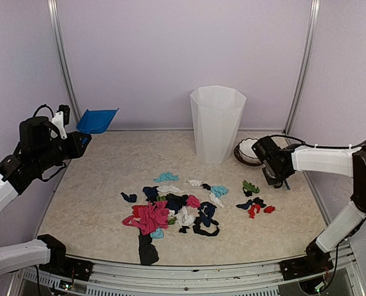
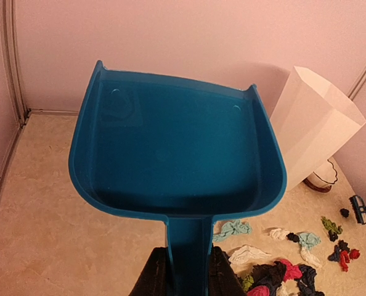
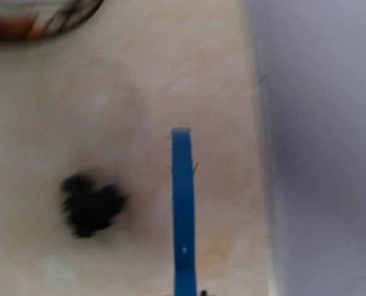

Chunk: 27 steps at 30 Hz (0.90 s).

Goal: Sweep away the paper scraps from the table
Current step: Sweep the paper scraps at the center of the board.

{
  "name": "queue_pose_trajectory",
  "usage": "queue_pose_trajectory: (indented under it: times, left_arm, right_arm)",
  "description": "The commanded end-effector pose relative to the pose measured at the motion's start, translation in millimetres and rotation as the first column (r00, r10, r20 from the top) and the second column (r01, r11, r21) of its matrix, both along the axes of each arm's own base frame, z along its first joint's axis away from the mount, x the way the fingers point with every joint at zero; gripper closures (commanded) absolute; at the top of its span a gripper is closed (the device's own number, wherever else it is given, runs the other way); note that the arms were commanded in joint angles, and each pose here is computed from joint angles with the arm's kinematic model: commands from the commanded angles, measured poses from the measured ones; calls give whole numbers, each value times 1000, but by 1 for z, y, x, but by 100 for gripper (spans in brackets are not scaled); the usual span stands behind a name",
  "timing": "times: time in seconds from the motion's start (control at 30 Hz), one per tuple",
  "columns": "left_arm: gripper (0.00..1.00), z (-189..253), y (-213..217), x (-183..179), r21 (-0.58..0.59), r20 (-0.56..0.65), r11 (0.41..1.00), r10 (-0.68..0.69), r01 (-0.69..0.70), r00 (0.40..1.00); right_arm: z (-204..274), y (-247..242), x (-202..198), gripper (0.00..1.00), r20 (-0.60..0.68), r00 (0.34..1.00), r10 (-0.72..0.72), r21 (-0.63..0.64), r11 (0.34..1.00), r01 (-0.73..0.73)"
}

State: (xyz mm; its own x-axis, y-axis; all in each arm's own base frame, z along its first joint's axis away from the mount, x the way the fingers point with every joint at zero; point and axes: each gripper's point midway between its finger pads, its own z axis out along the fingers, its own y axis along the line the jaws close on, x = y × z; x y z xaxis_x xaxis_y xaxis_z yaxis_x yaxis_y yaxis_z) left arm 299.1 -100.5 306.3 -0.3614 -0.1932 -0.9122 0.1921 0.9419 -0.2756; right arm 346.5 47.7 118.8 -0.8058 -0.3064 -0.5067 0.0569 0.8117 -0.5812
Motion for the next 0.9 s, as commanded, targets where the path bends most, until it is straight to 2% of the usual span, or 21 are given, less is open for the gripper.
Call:
queue_pose_trajectory:
  times: [0.0,0.2,0.3,0.47,0.6,0.73,0.87]
  left_arm:
    - [100,8,1,0,-15,34,1000,1,0,999]
    - [100,6,-1,0,-17,27,1000,-9,9,1000]
    - [100,7,-1,-1,-17,33,1000,-10,11,999]
    - [100,8,0,-1,-19,34,1000,-10,11,999]
    - [100,8,-1,-1,-19,35,1000,-12,13,999]
    - [100,8,-1,-1,-22,35,1000,-13,13,999]
    - [100,8,-1,-2,-20,36,1000,-12,13,999]
  right_arm:
    - [-32,22,3,100,-113,993,40,110,994,-28]
    - [-45,60,-4,100,-199,968,155,274,957,-97]
    - [-44,87,-15,100,-221,946,238,375,916,-142]
    - [-40,130,-38,100,-239,912,335,474,860,-191]
    - [-35,182,-57,100,-225,870,439,572,782,-247]
    - [-20,224,-65,100,-191,840,508,600,738,-309]
    - [3,239,-66,100,-161,842,516,559,750,-353]
